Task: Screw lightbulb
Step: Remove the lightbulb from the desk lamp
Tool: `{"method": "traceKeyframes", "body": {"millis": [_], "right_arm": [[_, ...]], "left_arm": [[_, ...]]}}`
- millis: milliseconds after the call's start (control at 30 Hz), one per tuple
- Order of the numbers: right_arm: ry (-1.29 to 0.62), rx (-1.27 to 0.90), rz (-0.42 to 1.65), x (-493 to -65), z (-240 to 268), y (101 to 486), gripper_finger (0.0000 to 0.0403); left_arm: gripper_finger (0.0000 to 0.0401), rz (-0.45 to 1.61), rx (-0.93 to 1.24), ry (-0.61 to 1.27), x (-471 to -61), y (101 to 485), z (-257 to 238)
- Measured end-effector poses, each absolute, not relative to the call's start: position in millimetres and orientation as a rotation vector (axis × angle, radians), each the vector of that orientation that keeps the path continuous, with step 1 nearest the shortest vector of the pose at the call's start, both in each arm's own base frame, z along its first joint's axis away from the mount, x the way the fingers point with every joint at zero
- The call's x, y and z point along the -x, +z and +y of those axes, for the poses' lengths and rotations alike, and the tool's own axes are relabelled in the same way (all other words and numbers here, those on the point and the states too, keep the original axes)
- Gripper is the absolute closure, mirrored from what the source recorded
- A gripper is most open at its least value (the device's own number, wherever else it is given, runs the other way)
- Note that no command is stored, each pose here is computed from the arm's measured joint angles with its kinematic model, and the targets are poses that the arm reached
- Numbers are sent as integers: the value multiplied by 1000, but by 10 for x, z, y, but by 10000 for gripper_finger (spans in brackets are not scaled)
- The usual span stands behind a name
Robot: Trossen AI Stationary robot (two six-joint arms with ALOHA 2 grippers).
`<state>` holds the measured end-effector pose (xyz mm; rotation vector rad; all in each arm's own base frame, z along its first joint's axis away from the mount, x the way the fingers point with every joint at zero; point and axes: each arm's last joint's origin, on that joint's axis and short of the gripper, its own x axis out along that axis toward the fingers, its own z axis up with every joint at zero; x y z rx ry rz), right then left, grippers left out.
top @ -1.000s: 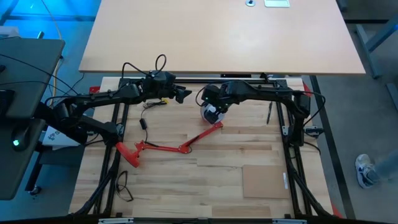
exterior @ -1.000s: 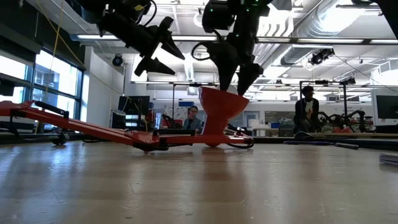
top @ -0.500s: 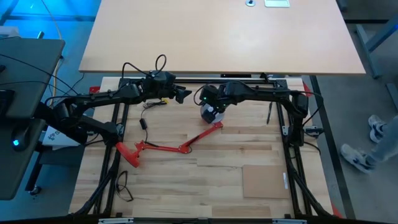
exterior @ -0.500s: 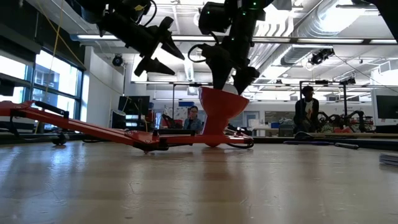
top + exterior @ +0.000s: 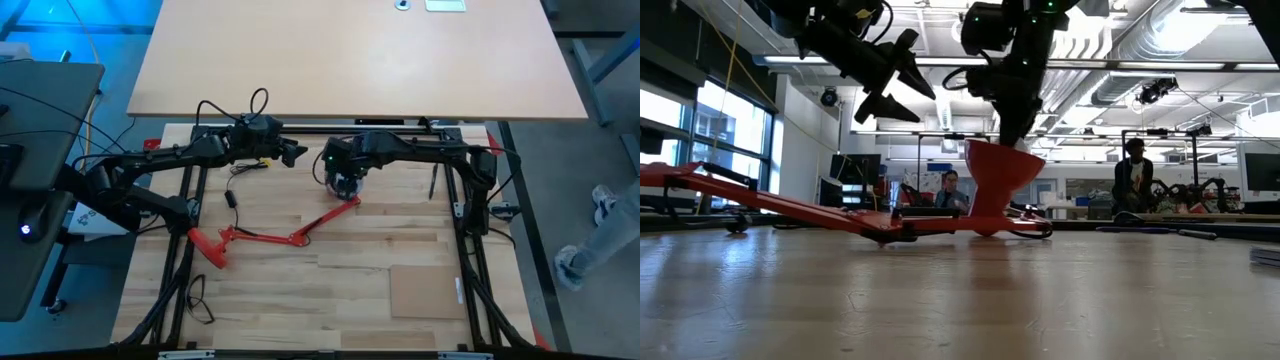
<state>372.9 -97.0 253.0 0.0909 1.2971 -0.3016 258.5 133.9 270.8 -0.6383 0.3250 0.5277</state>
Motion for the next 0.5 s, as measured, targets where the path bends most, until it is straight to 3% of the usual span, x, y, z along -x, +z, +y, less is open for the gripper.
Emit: {"method": "traceKeyframes", "body": {"millis": [300,500], "right_arm": [[293,757,1344,-3740,-963,2536,187],[390,954,1321,-3768,-980,2545,175]], "left_arm": [[140,323,646,529,-2585,2708,1339],[140,323,647,529,-2585,2709,1339]]}}
